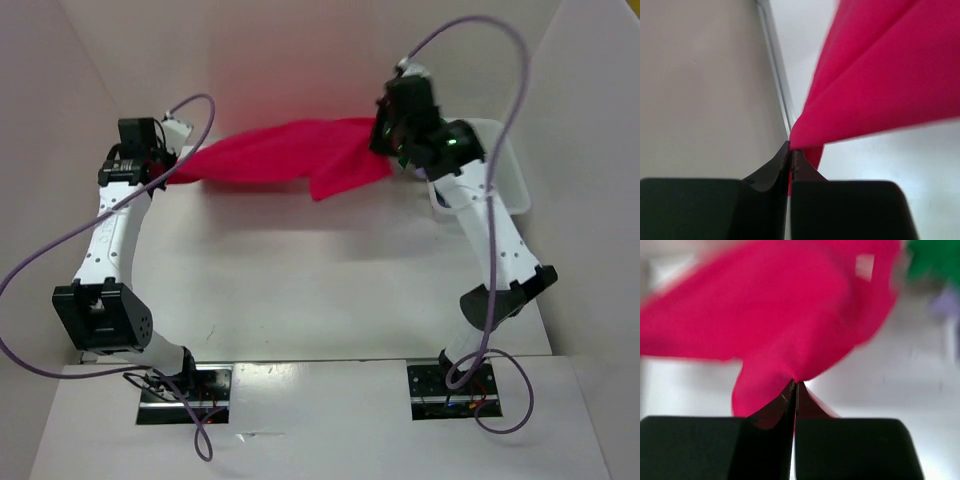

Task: Fold and stack the t-shirts
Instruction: Flatten out the tshirt, then fold the flattened tshirt in 1/3 of the way

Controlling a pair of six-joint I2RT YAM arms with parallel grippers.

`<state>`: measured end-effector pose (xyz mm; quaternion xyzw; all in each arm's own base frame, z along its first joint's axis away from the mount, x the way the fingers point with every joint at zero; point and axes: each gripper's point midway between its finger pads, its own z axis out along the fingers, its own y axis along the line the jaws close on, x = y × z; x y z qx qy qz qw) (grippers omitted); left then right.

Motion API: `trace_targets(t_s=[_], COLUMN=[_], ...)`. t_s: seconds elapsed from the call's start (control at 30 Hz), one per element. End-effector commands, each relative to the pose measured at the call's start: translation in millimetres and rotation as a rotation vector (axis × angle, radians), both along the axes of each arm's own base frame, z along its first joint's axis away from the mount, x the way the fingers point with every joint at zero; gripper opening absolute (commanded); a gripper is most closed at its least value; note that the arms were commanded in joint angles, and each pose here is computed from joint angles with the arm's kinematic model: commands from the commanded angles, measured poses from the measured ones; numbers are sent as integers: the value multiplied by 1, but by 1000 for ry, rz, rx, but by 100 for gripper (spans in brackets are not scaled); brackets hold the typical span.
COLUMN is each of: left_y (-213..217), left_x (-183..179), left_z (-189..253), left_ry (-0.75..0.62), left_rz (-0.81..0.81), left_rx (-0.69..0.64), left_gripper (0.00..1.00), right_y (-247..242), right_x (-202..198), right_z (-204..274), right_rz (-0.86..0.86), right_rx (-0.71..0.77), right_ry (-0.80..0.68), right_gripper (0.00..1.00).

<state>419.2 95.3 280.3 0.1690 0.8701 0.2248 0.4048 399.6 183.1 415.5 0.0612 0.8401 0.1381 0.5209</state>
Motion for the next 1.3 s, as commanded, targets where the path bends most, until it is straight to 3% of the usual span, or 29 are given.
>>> trace_targets(t_s=[0.0, 0.13, 0.23, 0.43, 0.6, 0.7, 0.87, 1.07, 1.27], left_y=[3, -1, 3, 8, 20, 33, 42, 48, 51], left_x=[-39, -77, -120, -185, -197, -184, -119, -69, -51], left_z=[-3, -88, -147, -198, -188, -175, -134, -154, -182], left_ry=[57, 306, 500, 687, 666, 597, 392, 441, 510], left_rz=[-41, -82, -76, -9, 95, 147, 176, 167, 154], left_rx=[66, 52, 76, 94, 145, 176, 189, 161, 163], left_gripper=[0, 0, 0, 0, 0, 0, 0, 0, 0], right_y=[11, 22, 29, 29, 5, -10, -14, -19, -26], right_x=[-38, -96, -132, -159, -155, -127, -59, 18, 51], right_z=[-102, -220, -271, -308, -296, -278, -257, -265, -293], right_rz=[30, 77, 108, 126, 88, 65, 93, 92, 94], right_rx=[-62, 65, 141, 160, 108, 153, 178, 185, 124], right_ry=[259, 521, 668, 795, 751, 674, 570, 527, 571], right_gripper=[0, 0, 0, 0, 0, 0, 0, 0, 0])
